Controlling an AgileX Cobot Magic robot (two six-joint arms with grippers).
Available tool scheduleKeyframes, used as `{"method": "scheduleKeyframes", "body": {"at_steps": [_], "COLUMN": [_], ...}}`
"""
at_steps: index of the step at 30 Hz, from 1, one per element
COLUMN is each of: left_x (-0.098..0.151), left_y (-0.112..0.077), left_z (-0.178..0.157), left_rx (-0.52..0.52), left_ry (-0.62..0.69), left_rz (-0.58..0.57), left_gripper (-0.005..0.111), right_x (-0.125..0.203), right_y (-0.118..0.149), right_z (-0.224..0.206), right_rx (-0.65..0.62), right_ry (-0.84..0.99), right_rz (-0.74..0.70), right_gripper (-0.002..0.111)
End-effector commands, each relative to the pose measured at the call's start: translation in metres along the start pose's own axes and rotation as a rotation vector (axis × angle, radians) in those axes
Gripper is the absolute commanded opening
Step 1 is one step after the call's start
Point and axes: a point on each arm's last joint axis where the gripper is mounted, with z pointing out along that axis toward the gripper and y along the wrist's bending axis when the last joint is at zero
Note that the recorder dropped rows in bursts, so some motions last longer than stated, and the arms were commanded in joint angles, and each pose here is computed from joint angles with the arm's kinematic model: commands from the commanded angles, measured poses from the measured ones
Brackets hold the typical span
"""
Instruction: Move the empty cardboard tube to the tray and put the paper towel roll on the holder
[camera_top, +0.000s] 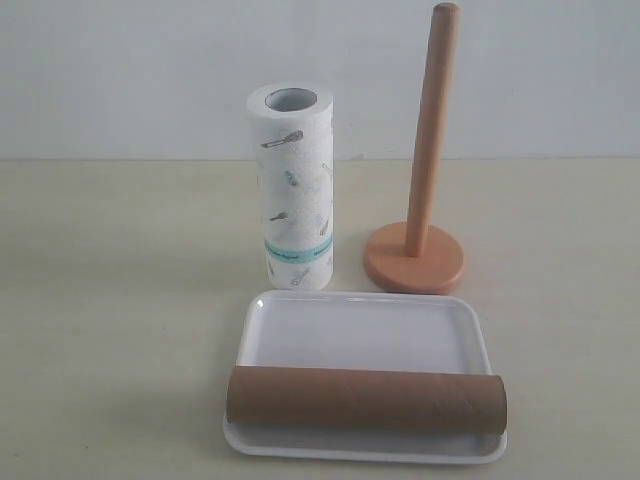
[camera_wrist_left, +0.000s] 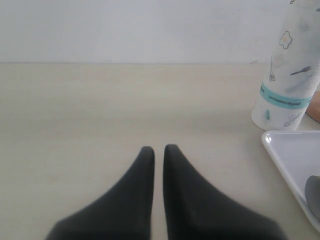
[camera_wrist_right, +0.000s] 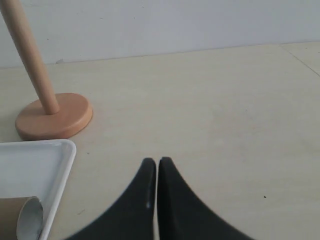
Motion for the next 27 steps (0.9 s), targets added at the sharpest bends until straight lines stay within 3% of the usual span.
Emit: {"method": "scheduleKeyframes", "body": {"at_steps": [1, 8, 13, 27], "left_x": [0.0007, 0.0007, 0.0007, 0.0007], "left_y": [0.0002, 0.0002, 0.0002, 0.0002], "left_z": [0.0000, 0.0000, 0.0000, 0.0000], "left_rx": [-0.003, -0.003, -0.003, -0.003], "left_ry": [-0.001, -0.001, -0.001, -0.001], "left_rz": [0.002, 0.002, 0.002, 0.002], "left_gripper": [0.006, 0.006, 0.006, 0.006], "right_x": [-0.0003, -0.0003, 0.0000, 0.0000], "right_y": [-0.0015, -0.0017, 0.0023, 0.0019], "right_z": [-0.0004, -0.0004, -0.0005, -0.0005], "right_rx": [0.018, 0.019, -0.056, -0.051], "right_ry": [-0.005, -0.005, 0.001, 0.000], "right_rz": [0.018, 0.016, -0.018, -0.047], "right_gripper": [0.001, 0.001, 0.001, 0.001]}}
